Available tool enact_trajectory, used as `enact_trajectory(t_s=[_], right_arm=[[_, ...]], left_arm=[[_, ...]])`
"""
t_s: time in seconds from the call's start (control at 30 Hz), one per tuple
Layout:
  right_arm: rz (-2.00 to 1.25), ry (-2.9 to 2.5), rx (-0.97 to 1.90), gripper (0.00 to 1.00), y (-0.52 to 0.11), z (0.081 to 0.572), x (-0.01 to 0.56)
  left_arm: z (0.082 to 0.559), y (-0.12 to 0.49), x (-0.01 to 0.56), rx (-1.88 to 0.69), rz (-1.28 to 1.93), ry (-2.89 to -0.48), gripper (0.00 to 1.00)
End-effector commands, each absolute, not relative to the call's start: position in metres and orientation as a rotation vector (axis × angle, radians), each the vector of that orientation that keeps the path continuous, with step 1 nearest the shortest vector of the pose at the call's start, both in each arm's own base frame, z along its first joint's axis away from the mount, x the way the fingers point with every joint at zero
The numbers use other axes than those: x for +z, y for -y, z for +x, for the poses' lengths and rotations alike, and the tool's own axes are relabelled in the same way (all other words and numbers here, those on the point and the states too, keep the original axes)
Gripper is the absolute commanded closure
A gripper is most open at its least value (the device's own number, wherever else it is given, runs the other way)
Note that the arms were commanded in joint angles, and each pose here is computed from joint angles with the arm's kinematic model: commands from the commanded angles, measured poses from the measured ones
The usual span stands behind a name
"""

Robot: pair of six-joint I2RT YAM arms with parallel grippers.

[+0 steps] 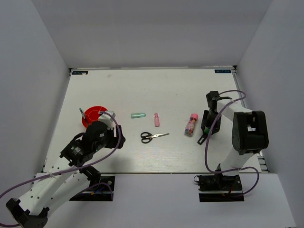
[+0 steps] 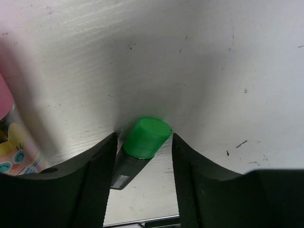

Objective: Sort the stationery into containers
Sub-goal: Pick up the pen from the center of the board.

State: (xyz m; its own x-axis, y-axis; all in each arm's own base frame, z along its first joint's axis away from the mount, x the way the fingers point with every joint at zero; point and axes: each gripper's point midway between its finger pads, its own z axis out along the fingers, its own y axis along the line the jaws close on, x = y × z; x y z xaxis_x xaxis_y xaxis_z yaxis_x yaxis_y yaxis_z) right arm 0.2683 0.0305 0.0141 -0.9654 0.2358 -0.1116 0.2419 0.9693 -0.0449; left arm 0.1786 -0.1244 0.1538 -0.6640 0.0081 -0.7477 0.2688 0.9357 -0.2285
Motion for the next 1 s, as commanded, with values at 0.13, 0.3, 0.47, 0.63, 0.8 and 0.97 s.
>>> enact_trajectory(t_s=[0.13,0.3,0.47,0.63,0.8,0.97], right_arm=[[0.411,-3.02,-0.149,0.6,-0.029,0.259,0.01],[0.437,-3.047,-0.064,0.85,-0.039,0.255,0.005],[0.33,-2.991,0.202,1.0,-0.068,0.272,0.025],[0.098,-2.819,0.497,1.0,-0.102,0.293,0.077],[-0.198,-2.547,0.668,1.0,-0.145,0.323,0.153],[-0.416,-2.346,0.791,1.0,-0.208,0.355,0.21]], left_arm=[[0.178,0.126,0.163,-0.426,0.213,-2.24,0.18],[0.176,0.123,0.165,-0.423,0.216,-2.226,0.18],[0.174,0.121,0.168,-0.427,0.217,-2.212,0.18],[0.175,0.119,0.189,-0.437,0.219,-2.155,0.18],[0.181,0.119,0.229,-0.457,0.201,-2.064,0.18],[0.19,0.126,0.272,-0.517,0.155,-1.967,0.18]])
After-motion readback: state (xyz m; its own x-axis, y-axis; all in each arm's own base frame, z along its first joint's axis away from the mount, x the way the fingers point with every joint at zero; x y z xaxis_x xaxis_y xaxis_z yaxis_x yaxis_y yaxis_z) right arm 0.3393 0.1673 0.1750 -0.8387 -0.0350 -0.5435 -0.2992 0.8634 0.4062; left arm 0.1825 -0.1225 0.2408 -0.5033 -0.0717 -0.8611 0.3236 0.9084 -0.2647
